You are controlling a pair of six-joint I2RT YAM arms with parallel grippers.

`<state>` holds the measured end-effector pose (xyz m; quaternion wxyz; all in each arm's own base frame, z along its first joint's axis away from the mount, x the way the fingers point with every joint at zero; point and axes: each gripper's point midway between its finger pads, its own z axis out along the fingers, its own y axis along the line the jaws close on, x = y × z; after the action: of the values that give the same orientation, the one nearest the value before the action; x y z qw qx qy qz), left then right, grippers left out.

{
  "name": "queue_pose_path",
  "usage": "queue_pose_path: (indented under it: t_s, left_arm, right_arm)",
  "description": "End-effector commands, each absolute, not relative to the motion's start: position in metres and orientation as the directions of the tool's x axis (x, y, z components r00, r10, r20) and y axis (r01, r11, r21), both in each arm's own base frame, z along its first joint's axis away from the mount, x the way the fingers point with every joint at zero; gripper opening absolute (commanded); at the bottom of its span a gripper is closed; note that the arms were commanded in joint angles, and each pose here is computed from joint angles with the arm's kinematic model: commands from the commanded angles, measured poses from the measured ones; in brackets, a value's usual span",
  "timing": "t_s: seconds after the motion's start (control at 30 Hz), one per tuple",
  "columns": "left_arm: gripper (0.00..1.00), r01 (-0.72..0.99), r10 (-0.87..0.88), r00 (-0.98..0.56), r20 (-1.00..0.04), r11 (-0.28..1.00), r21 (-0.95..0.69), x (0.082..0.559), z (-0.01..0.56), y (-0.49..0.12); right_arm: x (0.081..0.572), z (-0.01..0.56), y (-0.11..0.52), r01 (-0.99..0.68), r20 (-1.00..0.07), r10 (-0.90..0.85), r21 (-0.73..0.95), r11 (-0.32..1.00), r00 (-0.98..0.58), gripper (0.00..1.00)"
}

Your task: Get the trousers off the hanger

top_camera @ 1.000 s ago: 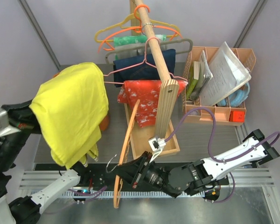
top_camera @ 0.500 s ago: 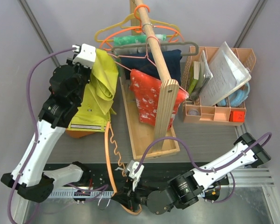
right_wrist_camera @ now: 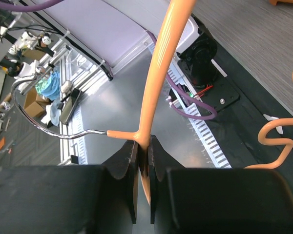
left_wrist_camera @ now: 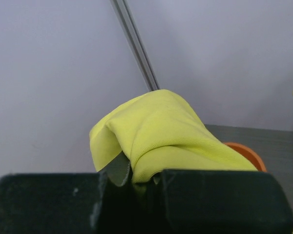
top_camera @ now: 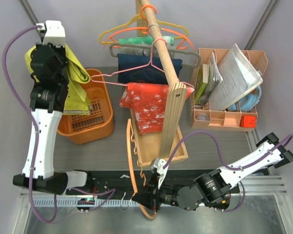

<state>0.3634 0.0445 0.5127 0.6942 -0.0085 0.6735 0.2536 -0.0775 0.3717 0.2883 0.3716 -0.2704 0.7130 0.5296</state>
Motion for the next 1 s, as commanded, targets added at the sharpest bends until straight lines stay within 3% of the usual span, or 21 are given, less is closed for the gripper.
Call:
queue_pose_path:
  t_s: [0.0, 0.13, 0.27, 0.53, 0.7, 0.97]
  left_arm:
    - [0.00, -0.320, 0.222, 0.182, -0.958, 0.935, 0.156, 0.393, 0.562, 0.032]
    - [0.00, -0.239, 0.154, 0.148, -0.977, 0.964, 0.116, 0.430, 0.539, 0.022]
    - [0.00, -0.248, 0.081, 0.079, -0.994, 0.967, 0.059, 0.436, 0.491, 0.031]
    - [0.00, -0.388, -0.065, -0.112, -0.992, 0.922, -0.017, 0.390, 0.377, 0.059]
    - [0.00, -0.524, -0.133, -0.295, -0.946, 0.850, 0.044, 0.360, 0.305, 0.083]
    - [0.00, -0.509, -0.224, -0.423, -0.878, 0.860, 0.026, 0.373, 0.249, 0.079]
  right_arm:
    - [-0.069, 0.314, 0.367, -0.758, -0.800, 0.093, 0.593, 0.273, -0.592, 0.01]
    - [-0.066, 0.312, 0.365, -0.754, -0.801, 0.102, 0.591, 0.286, -0.589, 0.01]
    - [-0.063, 0.310, 0.364, -0.752, -0.801, 0.109, 0.591, 0.292, -0.588, 0.01]
    - [-0.066, 0.315, 0.373, -0.758, -0.807, 0.115, 0.585, 0.287, -0.579, 0.01]
    - [-0.073, 0.315, 0.379, -0.763, -0.806, 0.103, 0.586, 0.275, -0.582, 0.01]
    - [-0.077, 0.316, 0.381, -0.756, -0.796, 0.100, 0.601, 0.260, -0.598, 0.01]
